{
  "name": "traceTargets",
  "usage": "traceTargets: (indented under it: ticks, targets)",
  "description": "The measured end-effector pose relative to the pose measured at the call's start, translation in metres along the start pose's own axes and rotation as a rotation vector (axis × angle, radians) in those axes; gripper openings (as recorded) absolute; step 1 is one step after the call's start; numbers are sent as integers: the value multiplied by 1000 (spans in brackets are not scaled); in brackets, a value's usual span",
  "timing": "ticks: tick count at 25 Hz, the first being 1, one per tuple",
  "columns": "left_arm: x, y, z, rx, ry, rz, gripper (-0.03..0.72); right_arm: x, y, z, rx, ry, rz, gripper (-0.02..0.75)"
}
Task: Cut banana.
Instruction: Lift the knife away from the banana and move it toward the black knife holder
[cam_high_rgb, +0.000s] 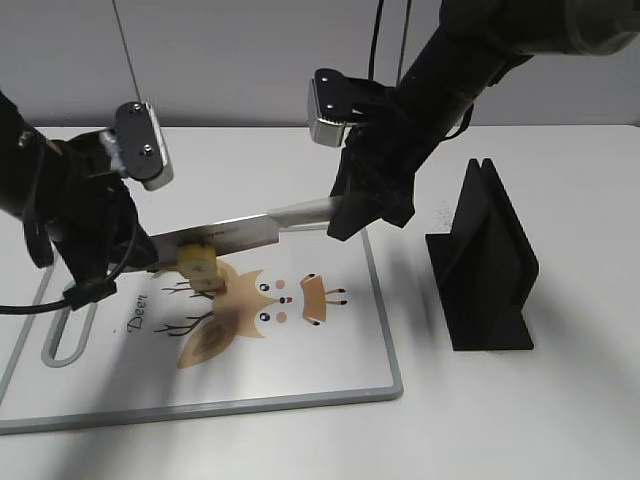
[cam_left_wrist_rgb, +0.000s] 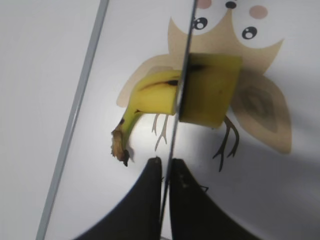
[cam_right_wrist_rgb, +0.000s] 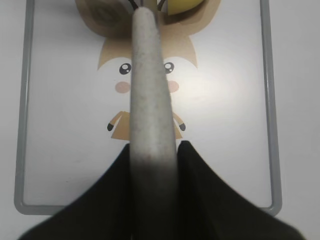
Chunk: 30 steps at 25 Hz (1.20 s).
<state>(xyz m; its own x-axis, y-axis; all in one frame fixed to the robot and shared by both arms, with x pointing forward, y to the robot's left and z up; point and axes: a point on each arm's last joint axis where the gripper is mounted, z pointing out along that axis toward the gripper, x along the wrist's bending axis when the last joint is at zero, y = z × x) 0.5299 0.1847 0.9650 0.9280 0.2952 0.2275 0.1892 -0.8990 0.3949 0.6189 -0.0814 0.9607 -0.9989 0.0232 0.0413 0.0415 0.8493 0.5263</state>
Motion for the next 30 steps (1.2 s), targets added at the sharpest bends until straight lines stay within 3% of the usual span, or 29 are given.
traceTargets:
  ticks: [5, 8, 14, 16, 22, 30]
  targets:
    - [-1, 1, -7, -4, 8, 15, 17, 2, 2, -2, -7, 10, -1, 195]
    - [-1, 3, -13, -16, 23, 11, 99, 5, 5, -9, -13, 15, -21, 181]
    - [-2, 6, -29, -44, 57, 10, 574, 5, 5, -15, -8, 9, -35, 174]
    - [-2, 7, -34, -54, 72, 12, 647, 5, 5, -16, -10, 8, -40, 174]
    - [1, 11, -63, -116, 168, -43, 680, 11, 13, -33, -25, -7, -66, 174]
    - [11, -7, -119, -221, 345, -342, 656, 27, 28, -65, -51, -21, -53, 174]
